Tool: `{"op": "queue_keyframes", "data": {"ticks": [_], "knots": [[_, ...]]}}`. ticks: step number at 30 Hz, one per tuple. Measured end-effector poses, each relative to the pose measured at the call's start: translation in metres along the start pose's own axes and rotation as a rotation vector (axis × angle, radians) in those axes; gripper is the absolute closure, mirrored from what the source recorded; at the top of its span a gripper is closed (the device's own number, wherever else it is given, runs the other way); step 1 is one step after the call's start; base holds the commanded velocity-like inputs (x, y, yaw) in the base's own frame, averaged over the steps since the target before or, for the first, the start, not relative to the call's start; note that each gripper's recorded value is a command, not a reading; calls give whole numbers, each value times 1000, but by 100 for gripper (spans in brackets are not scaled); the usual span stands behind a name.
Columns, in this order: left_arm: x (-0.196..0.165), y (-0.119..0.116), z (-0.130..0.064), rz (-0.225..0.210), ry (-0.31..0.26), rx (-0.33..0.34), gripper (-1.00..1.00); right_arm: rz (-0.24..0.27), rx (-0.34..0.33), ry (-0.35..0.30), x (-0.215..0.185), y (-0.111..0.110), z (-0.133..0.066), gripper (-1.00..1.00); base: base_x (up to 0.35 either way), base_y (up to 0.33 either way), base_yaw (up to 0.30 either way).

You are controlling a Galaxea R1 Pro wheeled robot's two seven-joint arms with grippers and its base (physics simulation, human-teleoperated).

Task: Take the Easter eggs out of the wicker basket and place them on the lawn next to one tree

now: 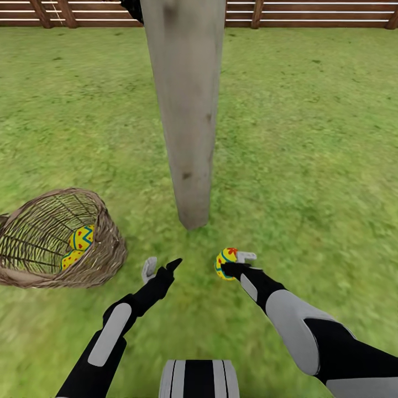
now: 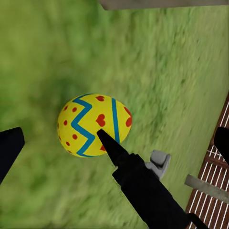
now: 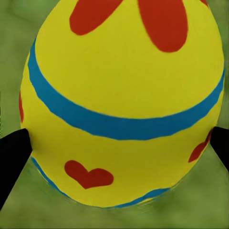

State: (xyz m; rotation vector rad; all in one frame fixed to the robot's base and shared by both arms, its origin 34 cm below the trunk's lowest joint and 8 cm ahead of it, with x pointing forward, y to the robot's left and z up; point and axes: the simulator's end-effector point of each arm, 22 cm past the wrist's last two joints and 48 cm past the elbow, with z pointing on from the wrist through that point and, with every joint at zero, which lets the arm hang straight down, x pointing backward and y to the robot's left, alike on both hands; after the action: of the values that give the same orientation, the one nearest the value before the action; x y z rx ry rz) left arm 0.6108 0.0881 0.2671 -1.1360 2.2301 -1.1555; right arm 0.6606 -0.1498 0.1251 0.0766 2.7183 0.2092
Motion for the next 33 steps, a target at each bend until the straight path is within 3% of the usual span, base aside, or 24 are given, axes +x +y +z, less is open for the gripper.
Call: {"op": "queue_keyframes", "data": {"ticks": [20, 21, 22, 33], "knots": [[2, 8, 3, -8, 5, -12, -100, 7, -1, 4, -1, 1, 5, 100, 0, 0, 0], [2, 8, 3, -8, 5, -12, -100, 6, -1, 4, -1, 1, 5, -100, 0, 0, 0], [2, 9, 3, -8, 6, -13, -100, 2, 5, 28, 11, -3, 6, -100, 0, 0, 0], [2, 9, 3, -8, 6, -12, -100, 3, 6, 22, 5, -4, 6, -100, 0, 0, 0]]}}
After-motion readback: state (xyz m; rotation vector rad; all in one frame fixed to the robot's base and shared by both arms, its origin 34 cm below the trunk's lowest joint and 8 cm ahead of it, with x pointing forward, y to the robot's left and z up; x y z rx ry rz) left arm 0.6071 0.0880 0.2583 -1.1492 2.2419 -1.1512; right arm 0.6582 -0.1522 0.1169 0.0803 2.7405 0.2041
